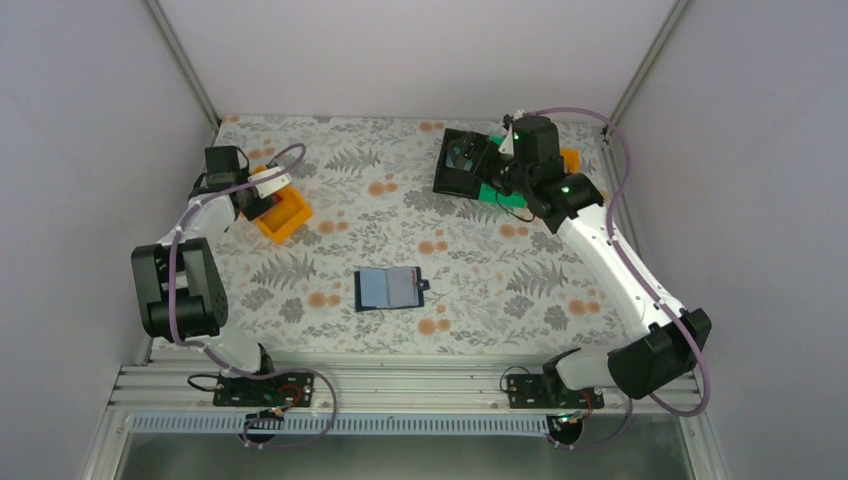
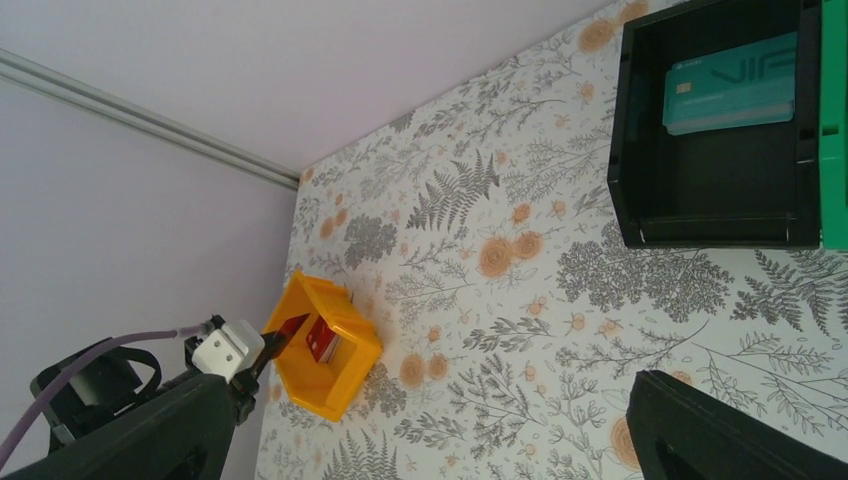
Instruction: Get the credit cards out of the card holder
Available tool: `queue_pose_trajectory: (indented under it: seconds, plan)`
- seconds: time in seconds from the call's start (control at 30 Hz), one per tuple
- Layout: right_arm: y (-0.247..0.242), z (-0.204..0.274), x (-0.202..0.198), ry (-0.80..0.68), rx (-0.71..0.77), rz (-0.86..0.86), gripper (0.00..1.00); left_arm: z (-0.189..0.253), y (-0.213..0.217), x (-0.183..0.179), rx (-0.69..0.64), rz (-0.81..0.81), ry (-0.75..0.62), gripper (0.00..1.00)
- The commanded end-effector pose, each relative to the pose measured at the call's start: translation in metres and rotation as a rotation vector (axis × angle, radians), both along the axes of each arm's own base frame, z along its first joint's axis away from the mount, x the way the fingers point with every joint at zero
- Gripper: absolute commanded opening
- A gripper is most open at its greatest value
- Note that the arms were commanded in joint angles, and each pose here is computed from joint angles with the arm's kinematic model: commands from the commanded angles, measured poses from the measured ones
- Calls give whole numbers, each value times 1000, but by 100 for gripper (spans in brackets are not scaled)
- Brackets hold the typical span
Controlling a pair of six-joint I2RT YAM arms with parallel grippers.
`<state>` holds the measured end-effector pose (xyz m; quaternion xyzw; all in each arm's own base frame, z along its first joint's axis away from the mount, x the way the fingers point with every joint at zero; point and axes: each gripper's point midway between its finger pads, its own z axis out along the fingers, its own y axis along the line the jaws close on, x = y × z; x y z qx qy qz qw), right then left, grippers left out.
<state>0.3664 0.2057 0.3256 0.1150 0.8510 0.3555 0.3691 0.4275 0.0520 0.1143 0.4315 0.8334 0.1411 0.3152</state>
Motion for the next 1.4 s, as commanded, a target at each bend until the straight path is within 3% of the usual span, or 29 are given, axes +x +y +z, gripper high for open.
queue_pose_trajectory:
  seconds: [0.0, 0.27, 0.63, 0.87, 1.03, 1.1, 1.37]
  plan:
    - [-1, 7, 3, -17, -6, 17, 99, 3, 3, 17, 6, -8, -53, 2]
    - [-8, 7, 6, -22, 5, -1, 99, -12, 3, 22, -4, -12, -35, 2]
    - [-9, 0, 4, -6, 35, 11, 99, -30, 12, 19, 146, -38, -87, 2]
    - [-11, 2, 3, -9, 35, 15, 99, -37, 20, 26, 142, 18, -76, 4]
    - [-14, 2, 2, -13, 37, 8, 99, -37, 10, 21, 102, -18, -48, 47]
    - [-15, 1, 2, -11, 37, 7, 99, -34, 7, 20, 75, -36, -42, 59]
    - [-19, 3, 2, -19, 31, 6, 99, -5, -8, 27, -54, -93, -28, 73]
